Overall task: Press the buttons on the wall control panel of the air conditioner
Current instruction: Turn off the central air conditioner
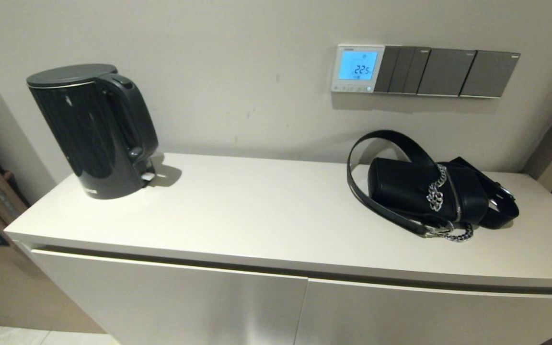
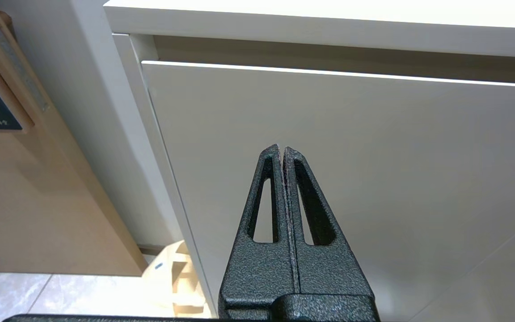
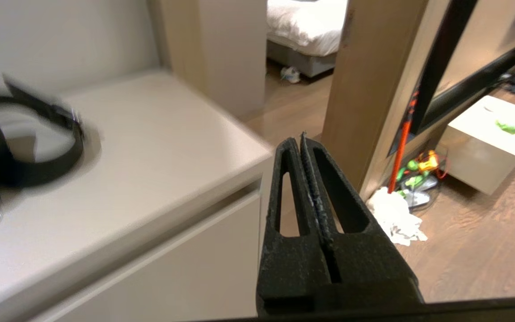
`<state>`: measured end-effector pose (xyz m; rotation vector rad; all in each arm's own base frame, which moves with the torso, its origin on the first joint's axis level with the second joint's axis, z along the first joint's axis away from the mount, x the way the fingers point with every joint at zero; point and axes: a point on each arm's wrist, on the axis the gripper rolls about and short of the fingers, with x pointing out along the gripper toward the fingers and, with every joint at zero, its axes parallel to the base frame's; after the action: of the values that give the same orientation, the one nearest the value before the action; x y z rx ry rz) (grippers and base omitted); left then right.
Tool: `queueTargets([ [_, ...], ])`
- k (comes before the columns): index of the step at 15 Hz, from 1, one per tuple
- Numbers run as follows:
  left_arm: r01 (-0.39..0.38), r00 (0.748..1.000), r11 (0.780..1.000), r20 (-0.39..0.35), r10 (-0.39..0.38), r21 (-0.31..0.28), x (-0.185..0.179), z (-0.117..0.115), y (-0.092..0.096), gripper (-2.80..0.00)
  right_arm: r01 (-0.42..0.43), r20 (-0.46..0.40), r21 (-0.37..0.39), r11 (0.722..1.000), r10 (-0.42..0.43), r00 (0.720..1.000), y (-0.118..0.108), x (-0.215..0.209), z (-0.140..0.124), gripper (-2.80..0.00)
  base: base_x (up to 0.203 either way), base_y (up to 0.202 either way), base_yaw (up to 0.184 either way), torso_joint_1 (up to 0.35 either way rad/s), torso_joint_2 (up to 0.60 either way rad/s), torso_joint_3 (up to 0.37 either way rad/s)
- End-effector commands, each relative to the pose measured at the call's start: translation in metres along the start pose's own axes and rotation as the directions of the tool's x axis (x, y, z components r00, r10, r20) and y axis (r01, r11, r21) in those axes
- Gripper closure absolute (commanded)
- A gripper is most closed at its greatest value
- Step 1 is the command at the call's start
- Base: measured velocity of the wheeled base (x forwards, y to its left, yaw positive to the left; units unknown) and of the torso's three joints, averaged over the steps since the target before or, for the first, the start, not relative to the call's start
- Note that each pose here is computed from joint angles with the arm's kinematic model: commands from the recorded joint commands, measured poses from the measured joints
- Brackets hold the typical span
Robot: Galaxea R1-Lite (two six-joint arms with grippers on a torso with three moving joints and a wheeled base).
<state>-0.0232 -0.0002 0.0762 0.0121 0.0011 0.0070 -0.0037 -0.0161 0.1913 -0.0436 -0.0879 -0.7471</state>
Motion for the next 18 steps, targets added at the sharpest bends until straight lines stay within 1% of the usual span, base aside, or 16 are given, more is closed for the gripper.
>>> queueTargets([
  [1, 0.001, 1.000, 1.000, -0.002, -0.001, 0.000, 0.000, 0.000, 0.000, 0.00, -0.071, -0.001, -0.002, 0.997, 0.071, 0.997, 0.000, -0.006, -0.030, 0.00, 0.000, 0.000, 0.000, 0.000, 0.00, 0.000],
  [3, 0.001, 1.000, 1.000, -0.002, -0.001, 0.000, 0.000, 0.000, 0.000, 0.00, -0.228, 0.012, 0.010, 0.974, 0.228, 0.974, 0.000, -0.011, -0.048, 0.00, 0.000, 0.000, 0.000, 0.000, 0.00, 0.000],
  [5, 0.000, 1.000, 1.000, -0.002, 0.000, 0.000, 0.000, 0.000, 0.000, 0.00, -0.349, -0.012, -0.004, 0.937, 0.349, 0.937, 0.004, -0.014, -0.068, 0.00, 0.000, 0.000, 0.000, 0.000, 0.00, 0.000],
  [7, -0.001, 1.000, 1.000, -0.002, 0.001, 0.000, 0.000, 0.000, 0.000, 0.00, -0.473, -0.038, 0.015, 0.881, 0.474, 0.880, 0.007, -0.017, -0.086, 0.00, 0.000, 0.000, 0.000, 0.000, 0.00, 0.000],
  [8, 0.001, 1.000, 1.000, -0.002, -0.001, 0.000, 0.000, 0.000, 0.000, 0.00, -0.518, -0.024, 0.040, 0.855, 0.519, 0.855, 0.007, -0.019, -0.088, 0.00, 0.000, 0.000, 0.000, 0.000, 0.00, 0.000],
  [9, -0.002, 1.000, 1.000, -0.002, 0.002, 0.000, 0.000, 0.000, 0.000, 0.00, -0.577, -0.006, 0.060, 0.814, 0.578, 0.816, 0.006, -0.022, -0.089, 0.00, 0.000, 0.000, 0.000, 0.000, 0.00, 0.000],
  [10, 0.001, 1.000, 1.000, -0.002, -0.001, 0.000, 0.000, 0.000, 0.000, 0.00, -0.619, -0.024, 0.066, 0.783, 0.621, 0.783, 0.006, -0.024, -0.093, 0.00, 0.000, 0.000, 0.000, 0.000, 0.00, 0.000],
  [12, -0.002, 1.000, 1.000, -0.002, 0.002, 0.000, 0.000, 0.000, 0.000, 0.00, -0.661, -0.024, 0.070, 0.747, 0.664, 0.747, 0.004, -0.029, -0.099, 0.00, 0.000, 0.000, 0.000, 0.000, 0.00, 0.000],
  [13, 0.001, 1.000, 1.000, -0.002, -0.001, 0.000, 0.000, 0.000, 0.000, 0.00, -0.671, -0.029, 0.070, 0.738, 0.674, 0.738, 0.002, -0.032, -0.104, 0.00, 0.000, 0.000, 0.000, 0.000, 0.00, 0.000],
  [15, 0.000, 1.000, 1.000, -0.002, 0.000, 0.000, 0.000, 0.000, 0.000, 0.00, -0.681, -0.033, 0.070, 0.729, 0.684, 0.729, 0.000, -0.036, -0.110, 0.00, 0.000, 0.000, 0.000, 0.000, 0.00, 0.000],
  [18, -0.001, 1.000, 1.000, -0.002, 0.001, 0.000, 0.000, 0.000, 0.000, 0.00, -0.680, -0.037, 0.073, 0.730, 0.683, 0.729, 0.000, -0.036, -0.110, 0.00, 0.000, 0.000, 0.000, 0.000, 0.00, 0.000],
])
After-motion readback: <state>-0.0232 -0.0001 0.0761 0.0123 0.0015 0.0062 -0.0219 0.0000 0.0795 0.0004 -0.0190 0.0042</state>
